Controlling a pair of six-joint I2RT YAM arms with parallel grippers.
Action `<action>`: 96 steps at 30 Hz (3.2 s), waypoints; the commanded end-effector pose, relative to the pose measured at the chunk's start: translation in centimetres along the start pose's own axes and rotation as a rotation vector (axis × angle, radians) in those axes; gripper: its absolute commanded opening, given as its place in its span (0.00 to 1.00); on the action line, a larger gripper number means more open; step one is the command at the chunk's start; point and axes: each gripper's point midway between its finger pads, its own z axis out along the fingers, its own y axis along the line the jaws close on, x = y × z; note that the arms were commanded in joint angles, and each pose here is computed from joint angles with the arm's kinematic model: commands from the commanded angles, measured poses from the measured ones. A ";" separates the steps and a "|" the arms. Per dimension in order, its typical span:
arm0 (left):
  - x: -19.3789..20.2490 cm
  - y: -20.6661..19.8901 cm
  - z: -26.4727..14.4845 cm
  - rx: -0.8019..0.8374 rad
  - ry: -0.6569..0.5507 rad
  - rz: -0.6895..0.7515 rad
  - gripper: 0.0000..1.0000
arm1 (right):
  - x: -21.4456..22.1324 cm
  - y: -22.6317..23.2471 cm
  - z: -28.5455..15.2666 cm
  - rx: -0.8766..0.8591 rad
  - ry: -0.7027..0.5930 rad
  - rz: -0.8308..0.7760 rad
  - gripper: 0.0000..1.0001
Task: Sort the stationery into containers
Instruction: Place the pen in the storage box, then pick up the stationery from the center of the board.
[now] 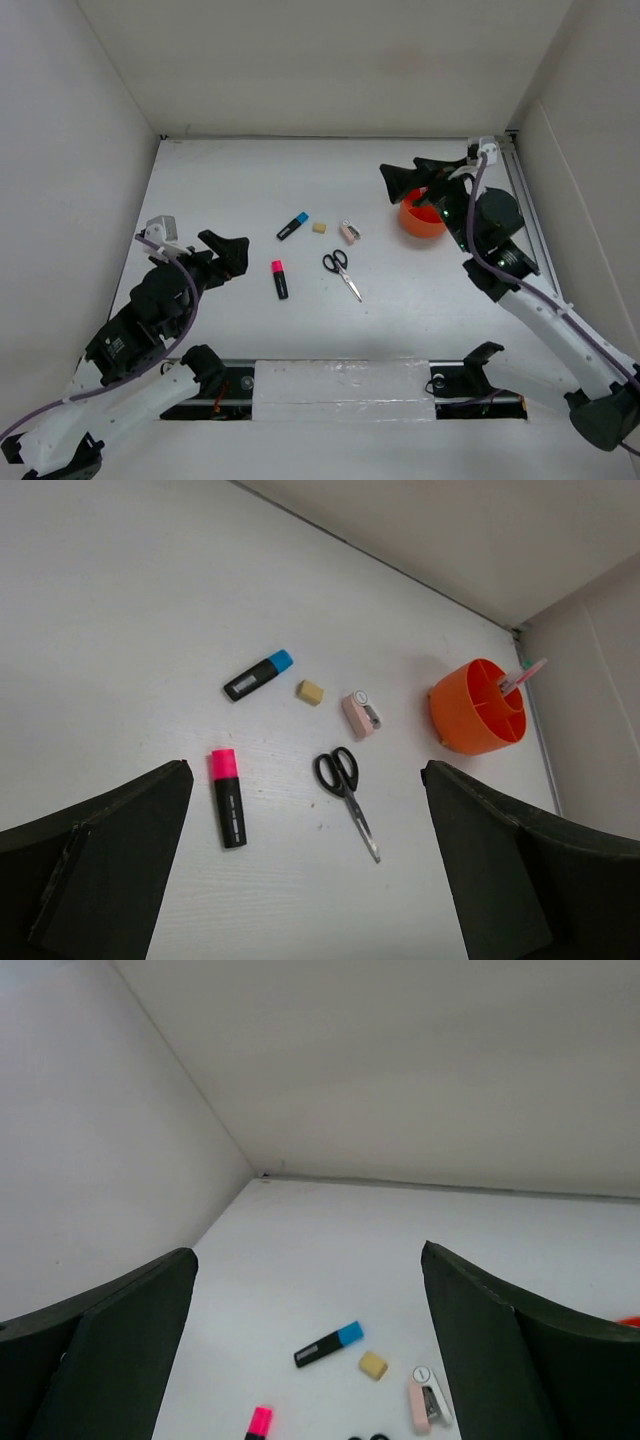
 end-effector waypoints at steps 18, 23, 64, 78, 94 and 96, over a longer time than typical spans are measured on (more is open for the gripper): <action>2.3 0.5 2.9 -0.152 0.082 0.052 1.00 | 17.9 0.4 -7.1 0.300 0.527 0.080 1.00; 5.7 -1.4 6.3 -0.195 0.204 0.091 1.00 | 14.7 1.2 -10.4 0.342 0.464 0.092 0.97; 23.1 -1.1 29.6 -0.212 0.675 0.389 0.84 | 10.2 2.6 -17.0 0.198 0.464 0.167 0.90; 24.6 -0.2 29.9 -0.269 0.711 0.449 0.68 | 10.3 2.8 -17.2 0.174 0.464 0.179 0.90; 26.5 2.3 29.3 -0.336 0.765 0.489 0.54 | 11.0 2.5 -17.4 0.175 0.471 0.164 0.90; 26.3 2.0 29.6 -0.331 0.757 0.485 0.54 | 11.0 2.5 -17.4 0.175 0.471 0.164 0.89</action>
